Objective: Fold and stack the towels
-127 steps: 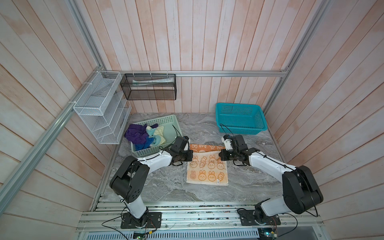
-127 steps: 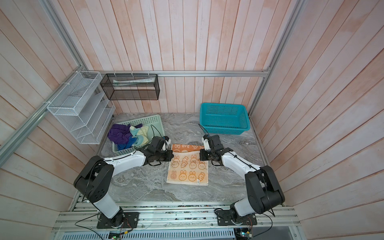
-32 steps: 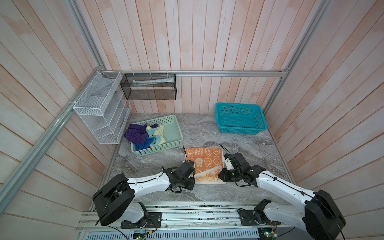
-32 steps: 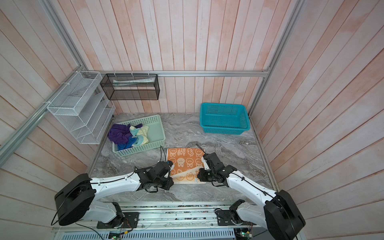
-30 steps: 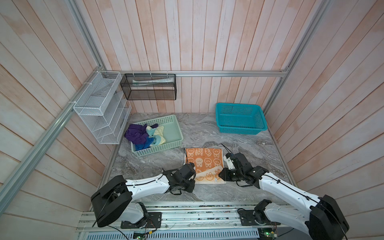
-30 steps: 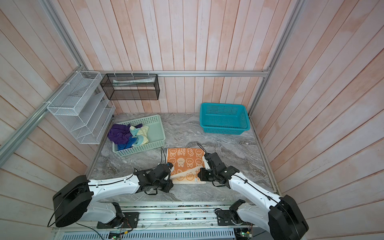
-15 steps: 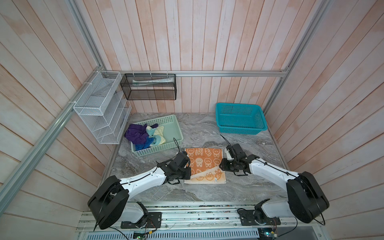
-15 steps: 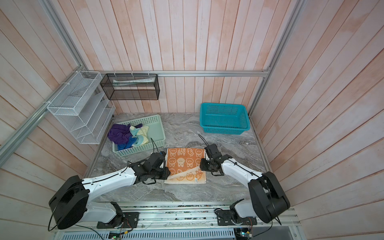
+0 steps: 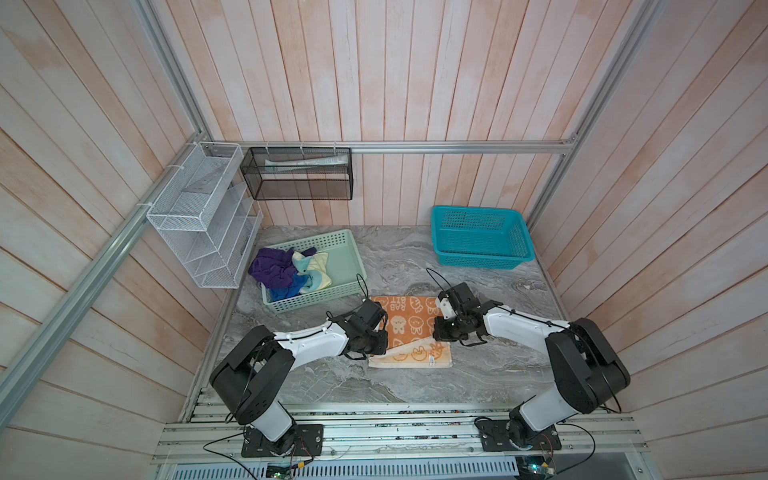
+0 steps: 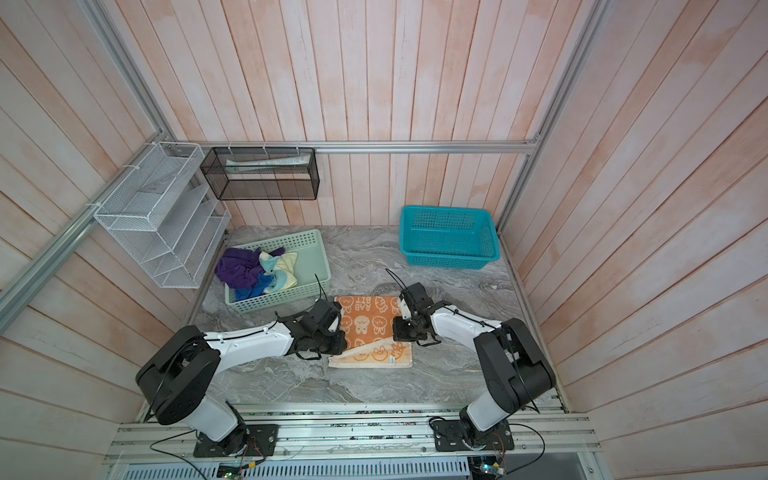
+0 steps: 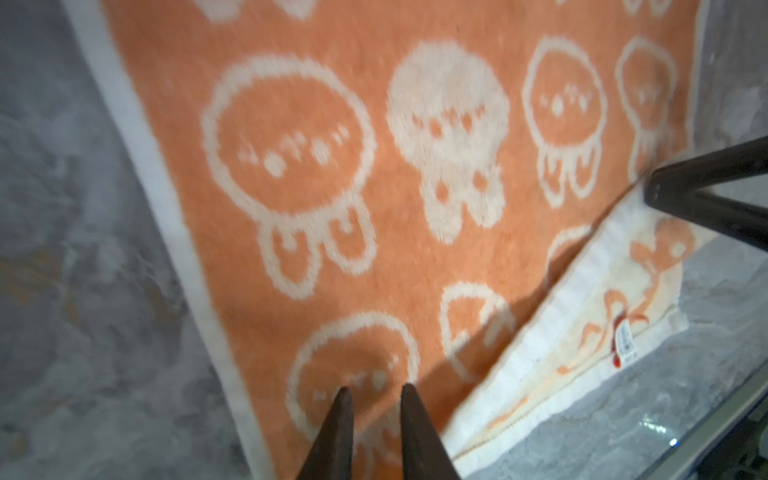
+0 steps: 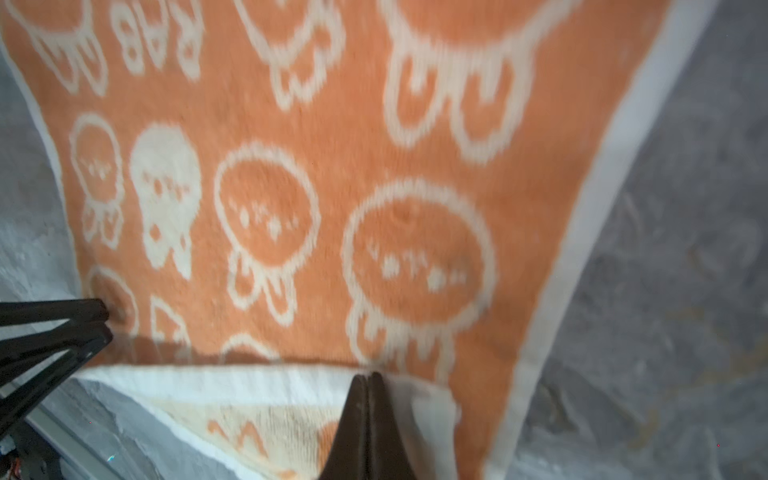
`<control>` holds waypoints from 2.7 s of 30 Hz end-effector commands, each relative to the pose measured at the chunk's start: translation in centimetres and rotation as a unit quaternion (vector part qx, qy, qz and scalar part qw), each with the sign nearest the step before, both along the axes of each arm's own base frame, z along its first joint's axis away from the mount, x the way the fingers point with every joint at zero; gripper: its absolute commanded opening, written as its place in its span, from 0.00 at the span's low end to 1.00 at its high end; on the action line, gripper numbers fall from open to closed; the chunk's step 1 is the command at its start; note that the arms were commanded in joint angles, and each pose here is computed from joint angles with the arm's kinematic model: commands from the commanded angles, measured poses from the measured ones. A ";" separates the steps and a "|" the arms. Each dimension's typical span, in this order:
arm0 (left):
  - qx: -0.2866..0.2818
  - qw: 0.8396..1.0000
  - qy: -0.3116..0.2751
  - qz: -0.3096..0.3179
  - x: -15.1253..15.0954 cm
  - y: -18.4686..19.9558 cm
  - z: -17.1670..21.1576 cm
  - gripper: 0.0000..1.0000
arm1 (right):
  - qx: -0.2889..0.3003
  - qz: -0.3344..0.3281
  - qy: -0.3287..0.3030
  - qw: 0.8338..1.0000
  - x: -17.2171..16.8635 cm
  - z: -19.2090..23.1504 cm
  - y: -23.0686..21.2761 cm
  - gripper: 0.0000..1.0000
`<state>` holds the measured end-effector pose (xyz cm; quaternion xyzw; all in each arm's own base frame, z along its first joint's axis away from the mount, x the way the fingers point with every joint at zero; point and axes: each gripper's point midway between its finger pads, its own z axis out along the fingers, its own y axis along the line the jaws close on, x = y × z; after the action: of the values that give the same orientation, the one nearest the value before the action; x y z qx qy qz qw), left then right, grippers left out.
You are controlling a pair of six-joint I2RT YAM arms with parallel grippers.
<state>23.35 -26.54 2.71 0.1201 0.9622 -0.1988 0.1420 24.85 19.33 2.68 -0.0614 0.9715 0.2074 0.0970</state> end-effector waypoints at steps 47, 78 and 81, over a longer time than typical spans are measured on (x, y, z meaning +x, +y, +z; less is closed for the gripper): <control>-0.026 0.996 0.024 0.083 -4.5 2.4 -2.0 0.32 | 0.015 -0.034 0.045 0.998 -10.7 0.5 3.2 0.16; -0.003 0.994 -0.080 0.071 14.5 1.6 3.9 0.52 | -0.031 -0.058 -0.120 0.991 12.1 1.0 -1.3 0.51; 0.015 0.995 -0.061 0.080 15.2 2.1 2.2 0.54 | -0.029 -0.043 -0.103 0.993 12.0 -0.2 -0.9 0.51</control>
<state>38.14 -24.90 5.80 0.0513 0.9557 -0.1794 0.2275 36.30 17.57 2.81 -0.0201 0.9665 0.1526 0.2054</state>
